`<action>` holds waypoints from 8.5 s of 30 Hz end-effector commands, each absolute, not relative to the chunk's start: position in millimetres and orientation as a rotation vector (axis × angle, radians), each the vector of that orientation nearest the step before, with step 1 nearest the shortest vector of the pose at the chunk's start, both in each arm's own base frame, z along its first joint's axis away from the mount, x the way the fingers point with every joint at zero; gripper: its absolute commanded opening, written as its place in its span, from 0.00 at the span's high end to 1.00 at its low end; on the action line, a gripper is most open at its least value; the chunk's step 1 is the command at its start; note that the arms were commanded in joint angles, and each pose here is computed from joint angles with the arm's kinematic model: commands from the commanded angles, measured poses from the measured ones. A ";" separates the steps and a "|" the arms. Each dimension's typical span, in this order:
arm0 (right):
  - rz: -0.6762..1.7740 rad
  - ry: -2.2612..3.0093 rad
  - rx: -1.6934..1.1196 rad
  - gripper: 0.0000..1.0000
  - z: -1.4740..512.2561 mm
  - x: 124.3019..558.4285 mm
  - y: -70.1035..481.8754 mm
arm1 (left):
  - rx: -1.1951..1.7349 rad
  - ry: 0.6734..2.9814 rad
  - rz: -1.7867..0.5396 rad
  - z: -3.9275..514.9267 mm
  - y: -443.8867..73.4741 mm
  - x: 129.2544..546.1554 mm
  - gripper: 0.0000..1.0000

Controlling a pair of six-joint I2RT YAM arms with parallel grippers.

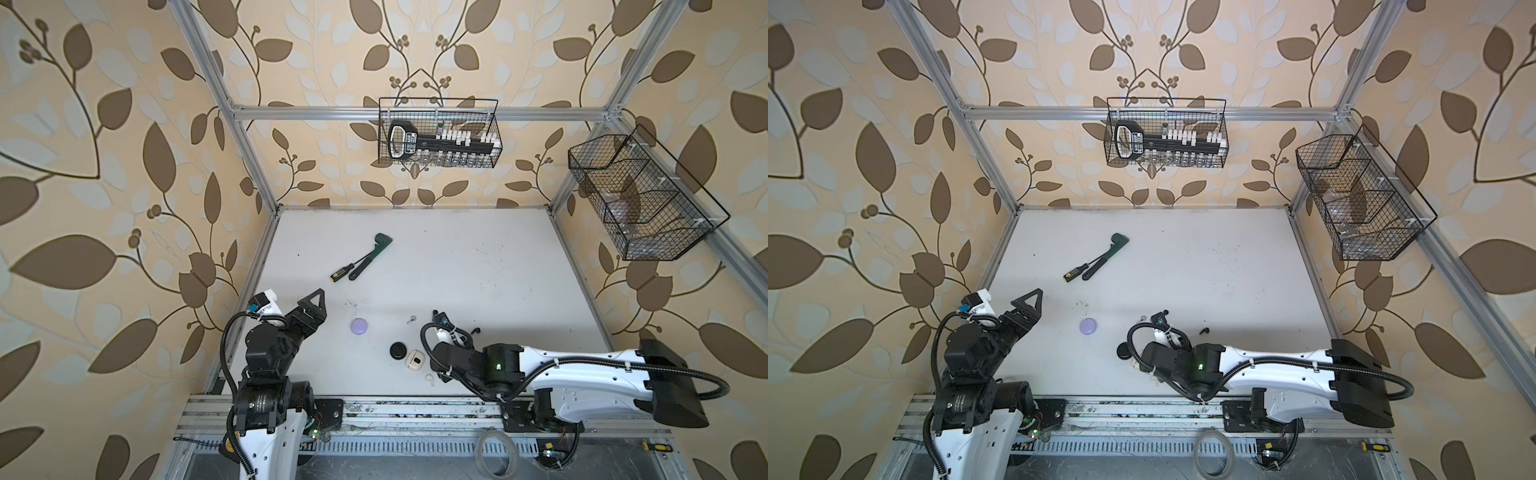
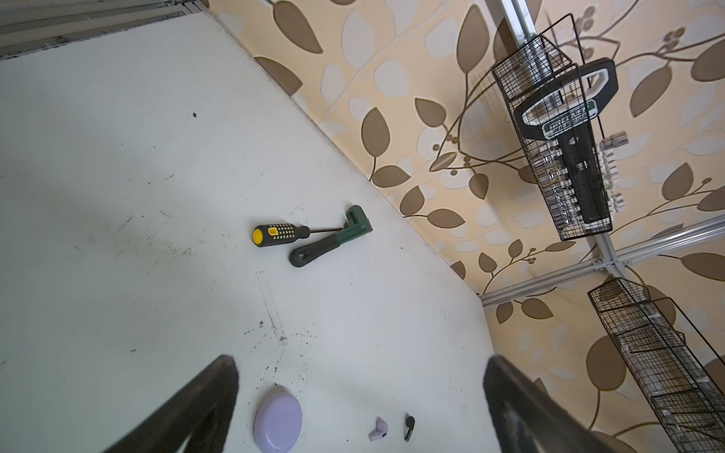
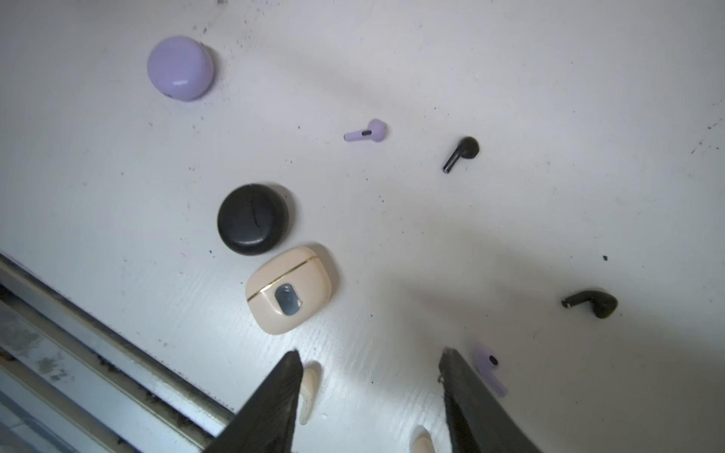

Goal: Insert the wireless bluetooth earbuds into the charging case
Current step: 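Lower the right gripper and grasp the cream charging case, then lift the cream case toward the left gripper while the left gripper reaches in, then close the left gripper on the cream case and open the right gripper, then push the case lid open with the right gripper while the left holds it, then move the right gripper down over the cream earbud on the table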

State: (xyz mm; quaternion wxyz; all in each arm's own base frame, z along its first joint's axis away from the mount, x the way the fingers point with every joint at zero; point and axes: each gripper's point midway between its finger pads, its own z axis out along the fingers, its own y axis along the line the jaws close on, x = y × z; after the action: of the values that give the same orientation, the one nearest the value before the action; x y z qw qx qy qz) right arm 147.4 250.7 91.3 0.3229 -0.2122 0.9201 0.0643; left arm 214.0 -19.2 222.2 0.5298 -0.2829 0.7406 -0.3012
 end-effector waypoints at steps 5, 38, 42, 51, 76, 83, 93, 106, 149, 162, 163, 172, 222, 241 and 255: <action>0.096 2.493 -0.631 0.42 51.0 134.8 253.0 | -0.628 1.947 -0.768 200.7 -34.8 229.6 0.01; -0.006 2.550 -0.678 0.32 9.9 179.1 289.5 | -0.590 1.882 -0.741 213.8 -31.9 223.0 0.01; 0.050 2.541 -0.714 0.38 9.9 173.9 294.7 | -0.585 1.885 -0.752 213.8 -33.5 223.8 0.01; 0.074 2.536 -0.782 0.51 1.0 166.2 300.2 | -0.568 1.908 -0.801 213.0 -40.6 228.8 0.01; 0.273 1.465 -0.798 0.93 251.3 189.0 316.1 | -0.316 1.837 -1.146 307.3 -84.2 255.9 0.05; 0.247 1.333 -0.790 0.98 292.3 207.2 293.3 | -0.060 1.753 -1.161 337.7 -111.7 232.1 0.19; 0.138 1.272 -0.893 0.91 291.1 216.1 288.9 | 0.243 1.629 -1.301 366.0 -159.0 185.2 0.27; 0.193 1.242 -0.985 0.92 295.3 191.5 319.8 | 0.544 1.774 -1.115 307.2 -225.9 190.0 0.36; 0.303 1.187 -0.989 0.45 309.3 168.0 327.1 | 0.695 1.756 -1.138 299.0 -247.3 174.9 1.00; 0.734 1.245 -0.803 0.29 296.5 129.9 281.2 | 0.955 1.420 -1.129 281.1 -245.3 135.0 1.00; 0.751 1.259 -0.810 0.30 296.7 128.9 285.1 | 0.995 1.371 -1.150 282.7 -245.9 126.3 1.00; 0.825 1.288 -0.856 0.38 302.9 126.0 314.6 | 1.034 1.276 -1.193 288.6 -242.9 109.6 1.00; 0.721 1.978 -0.223 0.46 269.8 173.7 214.6 | 0.953 1.138 -1.058 282.1 -218.7 102.8 1.00; 0.522 2.437 -0.330 0.46 108.4 119.8 248.5 | 0.944 1.224 -1.087 247.7 -224.7 110.9 1.00; 0.401 2.591 -0.426 0.52 57.0 103.5 279.0 | 0.880 1.296 -1.049 241.5 -222.5 125.4 1.00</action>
State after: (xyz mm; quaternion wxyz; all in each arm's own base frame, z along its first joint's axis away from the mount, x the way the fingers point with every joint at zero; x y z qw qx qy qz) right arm 108.1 264.3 51.0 0.2492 -0.1657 0.9459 0.1249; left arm 121.6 -226.3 228.4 0.5612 0.3934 0.5678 -0.4560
